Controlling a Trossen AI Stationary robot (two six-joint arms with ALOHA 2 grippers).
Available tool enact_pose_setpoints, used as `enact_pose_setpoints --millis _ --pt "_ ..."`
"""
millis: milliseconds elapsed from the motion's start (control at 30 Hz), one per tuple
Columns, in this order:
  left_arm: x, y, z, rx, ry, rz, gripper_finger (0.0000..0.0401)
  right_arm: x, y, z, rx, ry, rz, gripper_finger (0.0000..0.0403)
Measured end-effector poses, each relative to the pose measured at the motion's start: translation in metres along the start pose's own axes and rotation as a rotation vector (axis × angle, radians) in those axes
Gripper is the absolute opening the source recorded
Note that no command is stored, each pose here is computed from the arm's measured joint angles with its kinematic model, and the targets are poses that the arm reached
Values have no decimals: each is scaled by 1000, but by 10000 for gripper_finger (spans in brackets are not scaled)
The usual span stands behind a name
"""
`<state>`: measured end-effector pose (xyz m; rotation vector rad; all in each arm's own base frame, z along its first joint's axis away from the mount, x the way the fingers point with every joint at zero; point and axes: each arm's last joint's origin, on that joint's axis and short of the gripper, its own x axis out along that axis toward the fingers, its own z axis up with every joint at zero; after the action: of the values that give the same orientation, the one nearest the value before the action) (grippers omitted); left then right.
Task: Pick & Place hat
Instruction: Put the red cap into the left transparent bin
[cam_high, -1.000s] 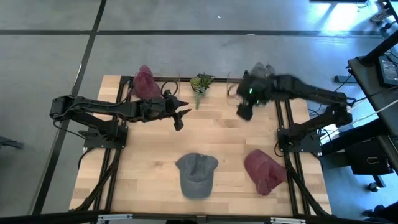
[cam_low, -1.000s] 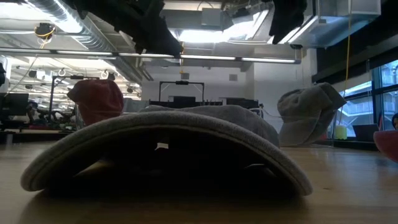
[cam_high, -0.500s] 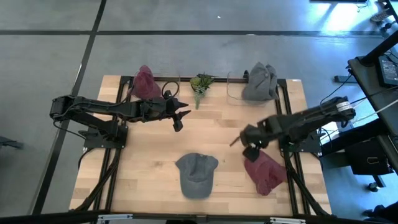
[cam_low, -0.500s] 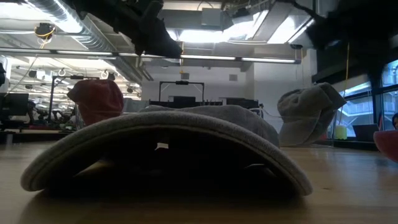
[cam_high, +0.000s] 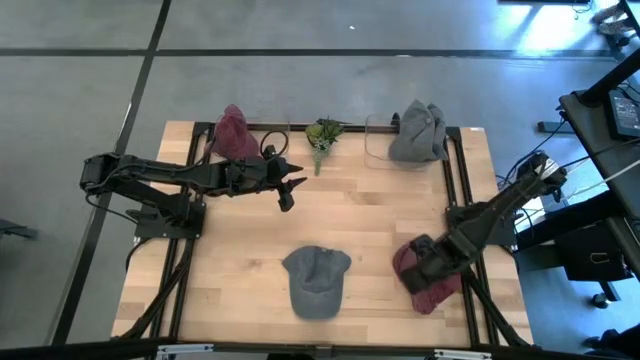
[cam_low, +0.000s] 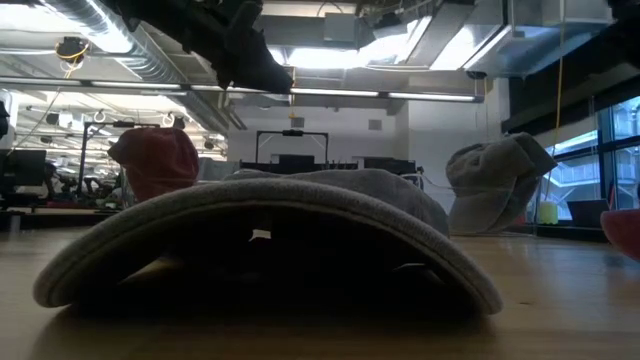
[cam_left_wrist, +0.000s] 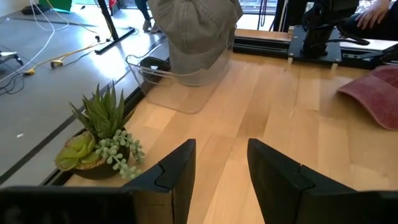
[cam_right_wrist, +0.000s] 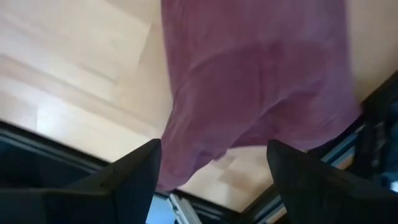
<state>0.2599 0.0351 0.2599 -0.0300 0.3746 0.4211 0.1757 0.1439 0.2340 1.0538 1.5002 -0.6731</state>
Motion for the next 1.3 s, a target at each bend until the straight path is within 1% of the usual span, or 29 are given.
enact_pose_setpoints --millis 200,433,600,700,833,1000,1167,1200,1300 --pt "0 0 0 8 0 0 141 15 9 -15 -27 9 12 291" --pt "0 0 0 8 -1 0 141 35 15 -10 35 -40 -71 289" --pt "0 0 0 8 0 0 141 39 16 -7 51 -21 -105 265" --pt "0 0 0 8 0 0 141 41 16 -6 14 -15 -118 238" --pt "0 0 0 8 0 0 141 44 16 -7 -13 16 -142 189" --pt "0 0 0 8 -1 0 141 47 15 -6 -49 2 -175 111" --pt "0 0 0 8 -1 0 141 48 14 -4 -160 -2 -202 22" --pt "0 0 0 8 -1 0 141 48 13 -4 -185 -13 -210 14" --pt "0 0 0 8 -1 0 141 45 9 -2 -226 -50 -257 13"
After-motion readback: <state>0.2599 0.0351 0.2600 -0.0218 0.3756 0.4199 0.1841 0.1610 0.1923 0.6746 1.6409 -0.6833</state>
